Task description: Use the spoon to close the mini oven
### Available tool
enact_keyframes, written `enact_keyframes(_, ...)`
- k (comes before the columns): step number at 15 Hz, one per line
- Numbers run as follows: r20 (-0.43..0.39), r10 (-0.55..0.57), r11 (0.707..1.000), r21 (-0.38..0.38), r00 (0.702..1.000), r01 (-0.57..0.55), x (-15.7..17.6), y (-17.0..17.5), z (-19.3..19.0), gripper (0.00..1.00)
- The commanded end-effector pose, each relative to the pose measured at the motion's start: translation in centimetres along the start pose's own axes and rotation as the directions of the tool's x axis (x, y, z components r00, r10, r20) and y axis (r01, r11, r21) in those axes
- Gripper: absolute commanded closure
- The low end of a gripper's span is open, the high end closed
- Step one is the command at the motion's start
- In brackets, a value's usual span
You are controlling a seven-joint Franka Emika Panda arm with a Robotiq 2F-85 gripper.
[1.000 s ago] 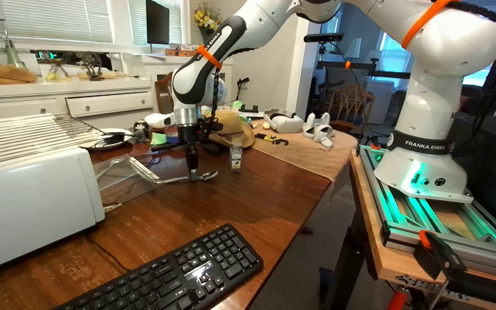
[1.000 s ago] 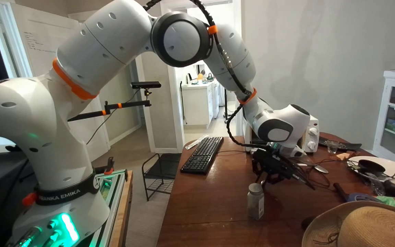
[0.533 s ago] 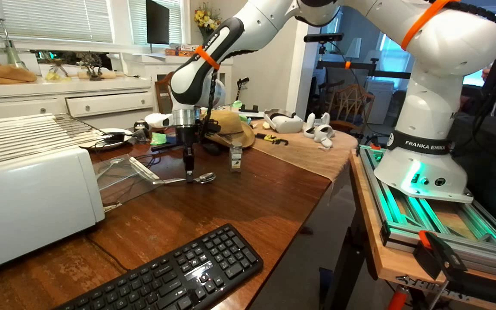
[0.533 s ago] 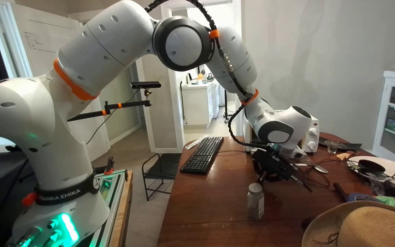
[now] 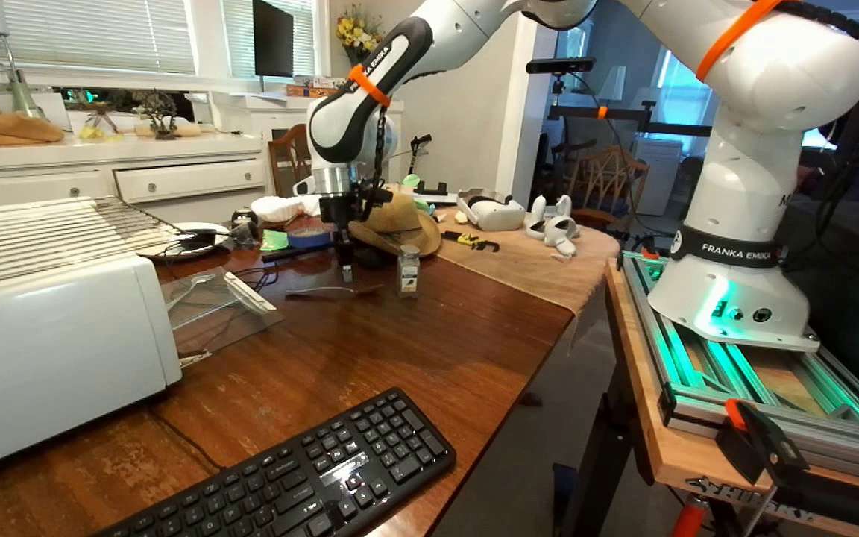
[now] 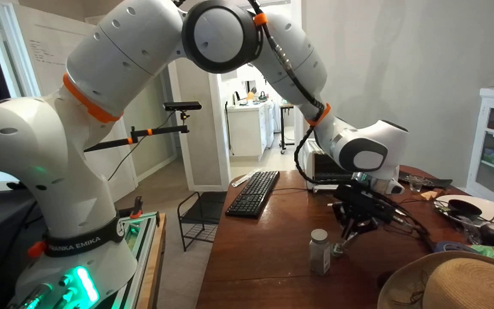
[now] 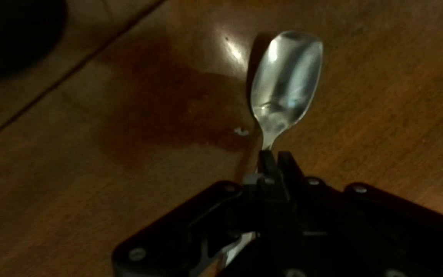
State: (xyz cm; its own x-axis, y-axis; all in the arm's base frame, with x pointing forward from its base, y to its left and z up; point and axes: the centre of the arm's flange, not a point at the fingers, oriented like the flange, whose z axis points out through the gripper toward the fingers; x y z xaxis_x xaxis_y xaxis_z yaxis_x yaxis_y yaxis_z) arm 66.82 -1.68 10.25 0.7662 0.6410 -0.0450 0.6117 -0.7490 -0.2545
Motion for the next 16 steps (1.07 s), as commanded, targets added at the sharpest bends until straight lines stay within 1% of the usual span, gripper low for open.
enact_keyframes(1,0.084,-0.086,0.995,0.048,0.993,0.082,-1.7,0.8,-2.6,0.98)
enact_keyframes(2,0.103,-0.105,0.992,0.079,0.989,0.098,-1.7,0.9,-2.9,0.98)
enact_keyframes(5,0.145,-0.142,0.983,0.135,0.979,0.123,-1.1,0.6,-3.0,0.98)
enact_keyframes(6,0.154,-0.143,0.983,0.134,0.978,0.123,-1.0,0.4,-2.9,0.98)
enact_keyframes(8,0.149,-0.121,0.989,0.101,0.981,0.106,-0.4,0.3,-2.8,0.98)
enact_keyframes(9,0.125,-0.077,0.996,0.060,0.989,0.070,-0.2,0.3,-2.6,0.98)
enact_keyframes(10,0.088,-0.033,0.999,0.010,0.996,0.032,0.0,0.5,-2.5,0.92)
enact_keyframes(11,0.037,0.004,1.000,-0.005,0.999,-0.004,0.3,1.1,-2.6,0.98)
enact_keyframes(12,-0.004,0.037,0.999,-0.033,0.999,-0.037,0.5,1.6,-2.5,0.98)
enact_keyframes(13,-0.043,0.060,0.997,-0.042,0.997,-0.062,0.7,2.2,-2.4,1.00)
enact_keyframes(14,-0.075,0.085,0.995,-0.036,0.994,-0.088,0.8,2.8,-2.4,0.94)
enact_keyframes(15,-0.097,0.109,0.993,-0.036,0.989,-0.113,0.8,3.2,-2.1,0.73)
enact_keyframes(16,-0.112,0.121,0.992,-0.020,0.986,-0.124,0.8,3.7,-1.8,0.66)
